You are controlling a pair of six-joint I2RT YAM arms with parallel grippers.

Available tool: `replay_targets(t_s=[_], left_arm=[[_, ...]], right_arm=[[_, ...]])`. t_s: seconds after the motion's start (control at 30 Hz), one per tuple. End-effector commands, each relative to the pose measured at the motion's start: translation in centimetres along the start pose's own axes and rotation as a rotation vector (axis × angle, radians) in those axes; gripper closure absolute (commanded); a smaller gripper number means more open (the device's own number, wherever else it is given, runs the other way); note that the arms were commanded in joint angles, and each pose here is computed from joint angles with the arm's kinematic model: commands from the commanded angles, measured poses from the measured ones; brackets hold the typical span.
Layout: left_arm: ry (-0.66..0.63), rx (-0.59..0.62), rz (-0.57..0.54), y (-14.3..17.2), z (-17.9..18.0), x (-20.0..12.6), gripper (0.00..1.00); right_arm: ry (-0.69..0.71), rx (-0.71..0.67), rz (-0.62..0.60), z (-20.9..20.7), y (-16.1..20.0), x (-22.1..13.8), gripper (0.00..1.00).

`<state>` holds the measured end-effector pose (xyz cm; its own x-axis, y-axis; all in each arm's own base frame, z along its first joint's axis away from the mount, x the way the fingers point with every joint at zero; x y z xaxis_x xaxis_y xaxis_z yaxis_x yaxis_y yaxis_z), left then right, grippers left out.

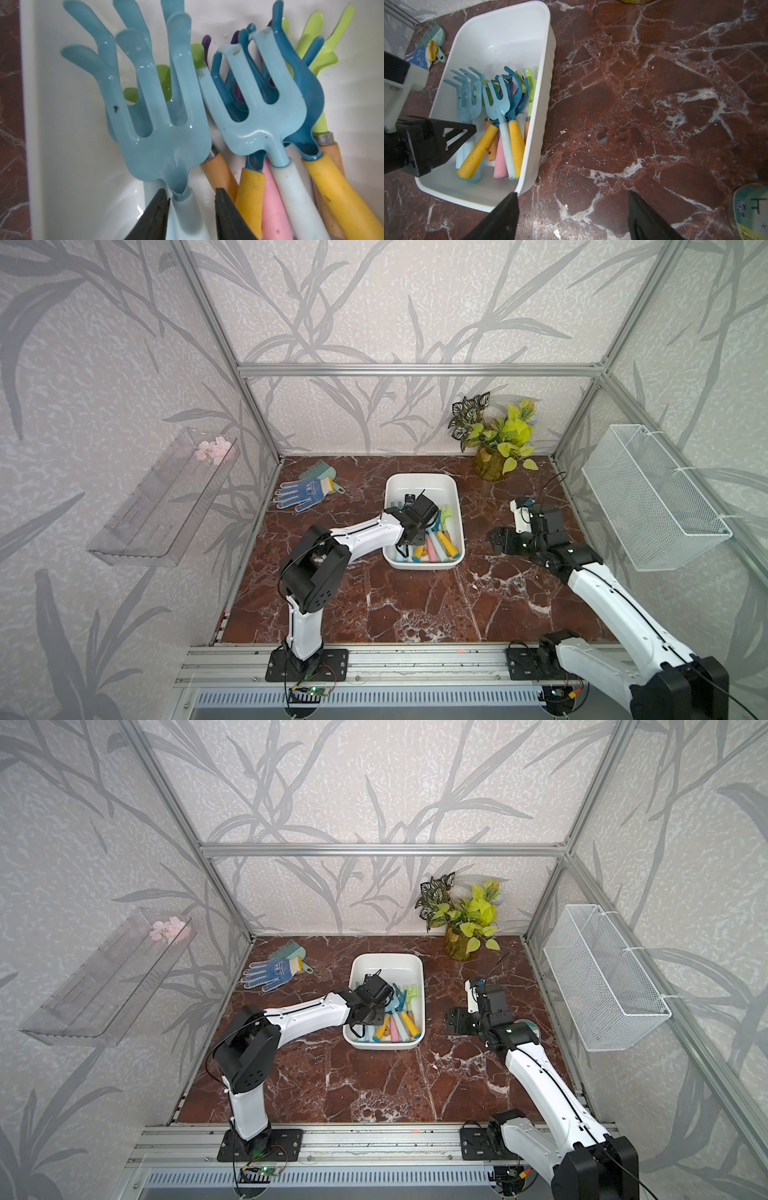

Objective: Take the hand rake out of the storage box
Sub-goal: Pick up the rake from the storage box.

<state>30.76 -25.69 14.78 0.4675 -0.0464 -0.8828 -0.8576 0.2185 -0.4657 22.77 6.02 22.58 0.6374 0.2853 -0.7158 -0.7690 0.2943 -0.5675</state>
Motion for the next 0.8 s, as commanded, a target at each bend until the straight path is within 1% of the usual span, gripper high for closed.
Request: replay_targets(t_s=[0.0, 0.17, 0.43, 0.6, 0.77], left_arm=[[-0.038, -0.004, 0.004, -0.4, 0.0, 0.0, 0.61], [-0.048, -0.002, 0.024, 0.0, 0.0, 0.7, 0.65], [-0.046, 0.000, 0.036, 0.3, -0.1, 1.4, 0.80], [-0.039, 0.005, 0.015, -0.2, -0.1, 0.6, 0.88], [-0.041, 0.017, -0.014, -0.7, 0.2, -0.7, 0.92]], right_arm=[[-0.019, 0.008, -0.005, 0.0, 0.1, -0.2, 0.18], [-0.028, 0.011, 0.002, 0.0, 0.1, 0.0, 0.18], [-0.041, 0.014, 0.012, 0.0, 0.1, 0.2, 0.19], [-0.048, 0.017, 0.015, 0.0, 0.1, 0.2, 0.19], [-0.050, 0.017, 0.013, 0.0, 0.2, 0.2, 0.19]])
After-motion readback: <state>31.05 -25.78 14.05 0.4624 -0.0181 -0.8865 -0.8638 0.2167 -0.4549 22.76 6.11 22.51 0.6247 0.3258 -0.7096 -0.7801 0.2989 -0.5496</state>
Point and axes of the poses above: each gripper's point midway between its finger pads, its own x axis out along the fingers, its own z axis along the line the jaws close on, y = z × x, the point moved 10 cm from there along -x, back along the fingers, and after that the axes turned 10 degrees about x, right-handed, at the moved point
